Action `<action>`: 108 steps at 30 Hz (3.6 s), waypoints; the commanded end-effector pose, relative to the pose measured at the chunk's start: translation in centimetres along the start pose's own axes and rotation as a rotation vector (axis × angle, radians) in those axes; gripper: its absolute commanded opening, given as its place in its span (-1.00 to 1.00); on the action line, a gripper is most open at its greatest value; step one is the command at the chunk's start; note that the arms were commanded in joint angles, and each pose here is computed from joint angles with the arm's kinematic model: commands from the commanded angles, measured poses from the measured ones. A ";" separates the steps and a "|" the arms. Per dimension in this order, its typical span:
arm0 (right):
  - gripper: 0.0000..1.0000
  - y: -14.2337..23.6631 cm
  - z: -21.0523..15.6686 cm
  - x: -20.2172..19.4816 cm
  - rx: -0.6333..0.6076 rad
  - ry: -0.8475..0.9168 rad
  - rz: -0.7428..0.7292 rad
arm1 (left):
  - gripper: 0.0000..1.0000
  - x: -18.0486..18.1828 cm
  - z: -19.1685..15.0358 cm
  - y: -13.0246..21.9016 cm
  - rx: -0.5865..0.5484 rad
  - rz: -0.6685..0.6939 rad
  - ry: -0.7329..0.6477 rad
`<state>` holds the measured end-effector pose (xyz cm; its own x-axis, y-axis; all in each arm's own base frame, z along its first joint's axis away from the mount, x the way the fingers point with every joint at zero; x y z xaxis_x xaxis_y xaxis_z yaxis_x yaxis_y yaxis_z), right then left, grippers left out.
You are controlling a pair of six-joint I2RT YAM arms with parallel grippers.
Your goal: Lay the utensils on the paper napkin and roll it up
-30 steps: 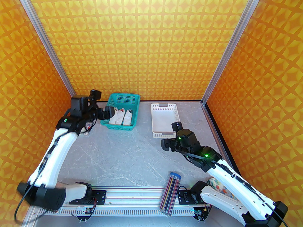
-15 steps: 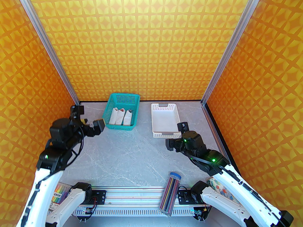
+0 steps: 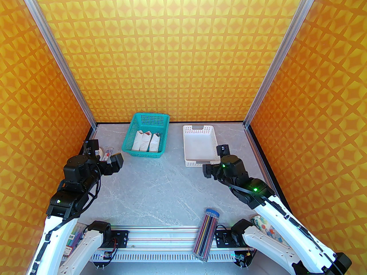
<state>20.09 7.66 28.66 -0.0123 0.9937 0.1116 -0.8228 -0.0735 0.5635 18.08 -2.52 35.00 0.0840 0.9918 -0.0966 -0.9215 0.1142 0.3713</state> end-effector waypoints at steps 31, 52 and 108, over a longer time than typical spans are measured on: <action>0.97 -10.3 -4.9 -6.5 -0.299 -0.038 -0.144 | 1.00 0.7 -0.3 -1.3 0.004 0.082 -0.029; 0.97 -15.5 -6.0 -8.4 -0.392 -0.041 -0.089 | 0.99 1.6 -1.3 -2.4 0.068 0.176 -0.020; 0.97 -17.0 -5.2 -8.9 -0.305 -0.053 -0.072 | 0.98 5.5 -12.9 -18.0 -0.092 0.178 -0.261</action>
<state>30.92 0.68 13.75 0.0731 0.9913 0.1091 -0.9536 0.0374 0.2986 29.90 0.35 15.41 -0.0449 0.9817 0.1849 -0.9313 -0.1081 0.3478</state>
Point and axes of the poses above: each hand's point on the last joint's axis, 136 mm out from that joint toward the fingers, its own y axis back along the fingers, its own x axis along the line the jaws close on, z = x × y, the point moved 9 cm from there along y, back along the fingers, and after that the axes turned 8 degrees about -y, right-handed, at the moved point
